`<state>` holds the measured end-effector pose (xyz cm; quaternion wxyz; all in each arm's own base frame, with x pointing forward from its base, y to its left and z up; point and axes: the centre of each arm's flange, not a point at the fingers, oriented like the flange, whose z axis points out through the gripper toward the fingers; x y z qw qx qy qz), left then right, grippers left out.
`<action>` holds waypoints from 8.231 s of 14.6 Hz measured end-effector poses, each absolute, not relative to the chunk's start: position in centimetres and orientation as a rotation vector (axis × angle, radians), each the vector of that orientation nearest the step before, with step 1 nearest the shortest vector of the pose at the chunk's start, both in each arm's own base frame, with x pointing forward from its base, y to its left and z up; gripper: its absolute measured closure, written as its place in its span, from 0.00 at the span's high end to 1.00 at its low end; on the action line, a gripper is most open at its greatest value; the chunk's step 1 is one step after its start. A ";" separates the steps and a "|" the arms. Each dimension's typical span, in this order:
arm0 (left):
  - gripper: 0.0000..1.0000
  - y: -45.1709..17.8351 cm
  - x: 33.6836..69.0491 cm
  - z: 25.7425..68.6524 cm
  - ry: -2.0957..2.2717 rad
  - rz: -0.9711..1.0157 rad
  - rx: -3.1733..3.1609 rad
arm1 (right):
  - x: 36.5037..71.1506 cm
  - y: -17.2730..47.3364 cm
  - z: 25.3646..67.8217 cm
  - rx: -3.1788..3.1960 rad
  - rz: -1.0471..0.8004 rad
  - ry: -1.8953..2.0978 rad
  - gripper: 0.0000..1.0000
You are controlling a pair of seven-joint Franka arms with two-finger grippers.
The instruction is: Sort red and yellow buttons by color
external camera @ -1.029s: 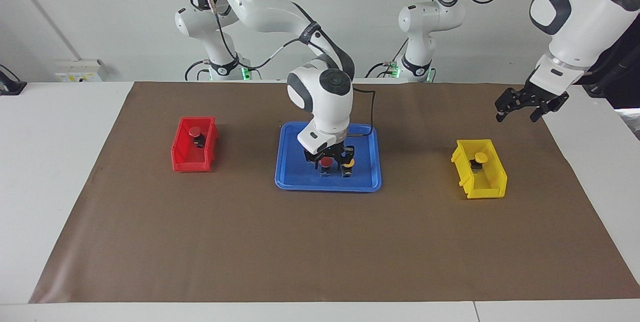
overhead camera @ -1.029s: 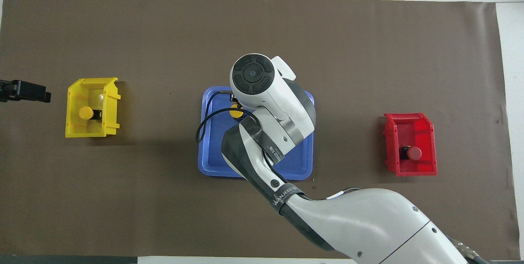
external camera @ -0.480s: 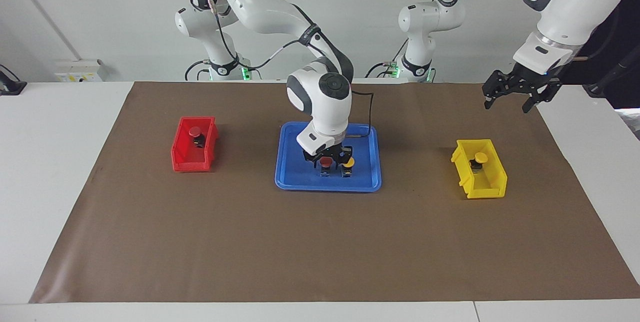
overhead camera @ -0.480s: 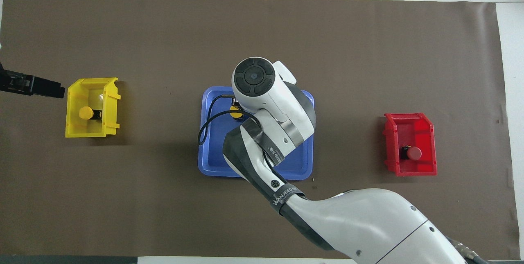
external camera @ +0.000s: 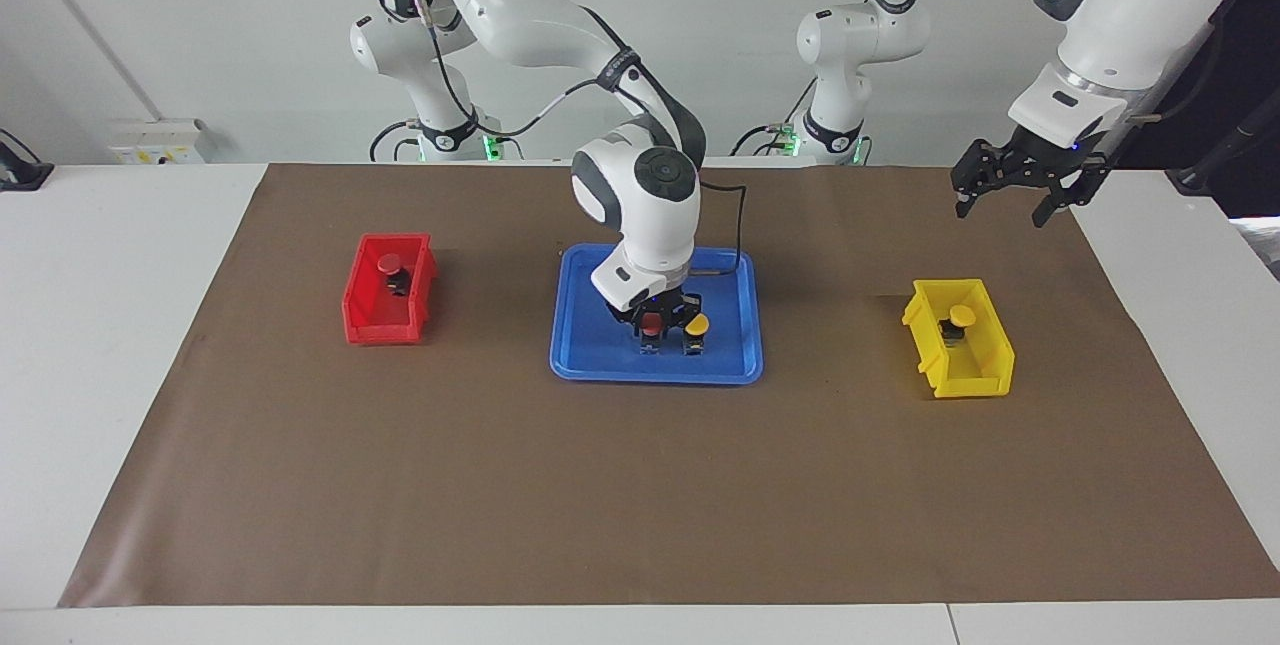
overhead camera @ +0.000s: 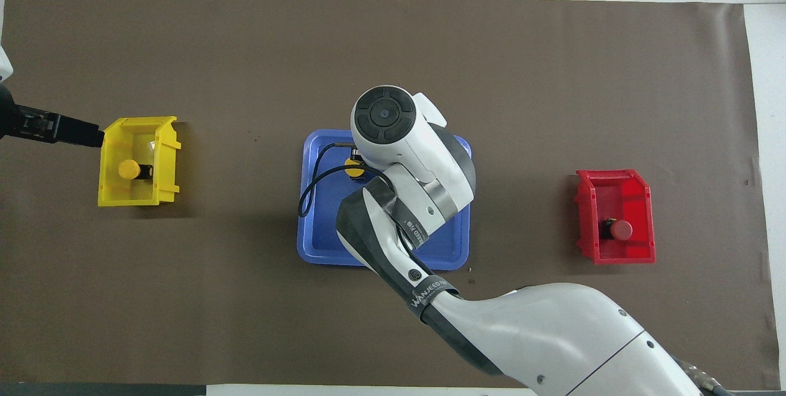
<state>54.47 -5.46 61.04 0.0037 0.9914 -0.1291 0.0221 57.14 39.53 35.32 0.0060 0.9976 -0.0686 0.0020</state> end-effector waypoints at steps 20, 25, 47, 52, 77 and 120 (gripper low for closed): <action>1.00 -32.4 54.7 43.4 0.147 0.110 3.026 | 51.3 -3.3 41.9 3.193 -0.060 0.054 0.41; 0.99 -37.2 52.9 39.7 0.202 0.130 3.062 | 50.2 -3.3 39.0 3.191 -0.060 0.074 0.41; 0.41 -38.3 52.6 41.8 0.294 0.036 3.151 | 49.4 -2.4 34.8 3.185 -0.034 0.098 0.53; 0.41 -22.3 57.7 50.3 0.173 0.025 3.193 | 52.3 -2.3 41.1 3.194 -0.098 0.115 0.55; 0.41 0.2 59.7 40.2 -0.058 0.169 3.135 | 53.8 -3.3 61.6 3.120 -0.142 0.043 1.00; 1.00 -2.7 54.6 58.9 -0.213 0.066 3.158 | 53.7 -4.3 61.6 3.122 -0.142 0.015 1.00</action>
